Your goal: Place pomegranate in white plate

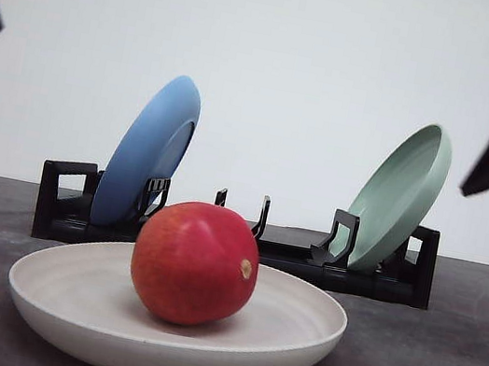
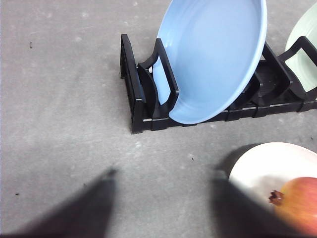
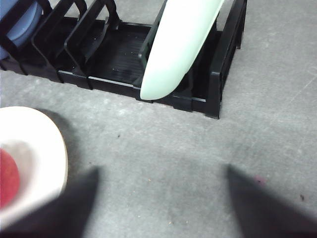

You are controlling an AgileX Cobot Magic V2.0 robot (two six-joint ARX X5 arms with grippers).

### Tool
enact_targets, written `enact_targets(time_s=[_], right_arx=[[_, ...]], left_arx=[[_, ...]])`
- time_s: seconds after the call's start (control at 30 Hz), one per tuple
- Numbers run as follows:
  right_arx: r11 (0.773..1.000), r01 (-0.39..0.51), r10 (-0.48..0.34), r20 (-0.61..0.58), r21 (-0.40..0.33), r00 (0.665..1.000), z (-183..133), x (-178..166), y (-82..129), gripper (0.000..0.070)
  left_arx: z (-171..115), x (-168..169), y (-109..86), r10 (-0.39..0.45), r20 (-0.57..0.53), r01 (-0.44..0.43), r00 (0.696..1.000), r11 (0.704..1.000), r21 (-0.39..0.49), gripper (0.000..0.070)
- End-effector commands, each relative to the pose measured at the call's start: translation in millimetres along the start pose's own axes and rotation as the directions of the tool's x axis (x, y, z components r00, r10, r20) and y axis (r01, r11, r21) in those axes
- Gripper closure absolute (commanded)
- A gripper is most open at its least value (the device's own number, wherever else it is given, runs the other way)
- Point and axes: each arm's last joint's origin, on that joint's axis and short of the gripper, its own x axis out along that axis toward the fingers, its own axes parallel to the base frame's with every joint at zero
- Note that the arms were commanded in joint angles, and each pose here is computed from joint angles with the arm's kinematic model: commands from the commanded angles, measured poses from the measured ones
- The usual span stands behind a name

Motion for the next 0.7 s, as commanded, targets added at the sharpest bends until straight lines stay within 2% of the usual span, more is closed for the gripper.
enact_targets(time_s=[0.0, 0.67], right_arx=[[1.0, -0.005, 0.005, -0.002, -0.008, 1.0, 0.4, 1.5, 0.4, 0.0689], [1.0, -0.009, 0.01, 0.035, -0.02, 0.999, 4.0, 1.4, 0.9, 0.0684]], left_arx=[[2.0, 0.9, -0.6, -0.005, 0.01, 0.005, 1.0, 1.0, -0.004, 0.0685], [2.5, -4.7, -0.8, -0.007, 0.046, 0.007, 0.999, 1.0, 0.003, 0.0683]])
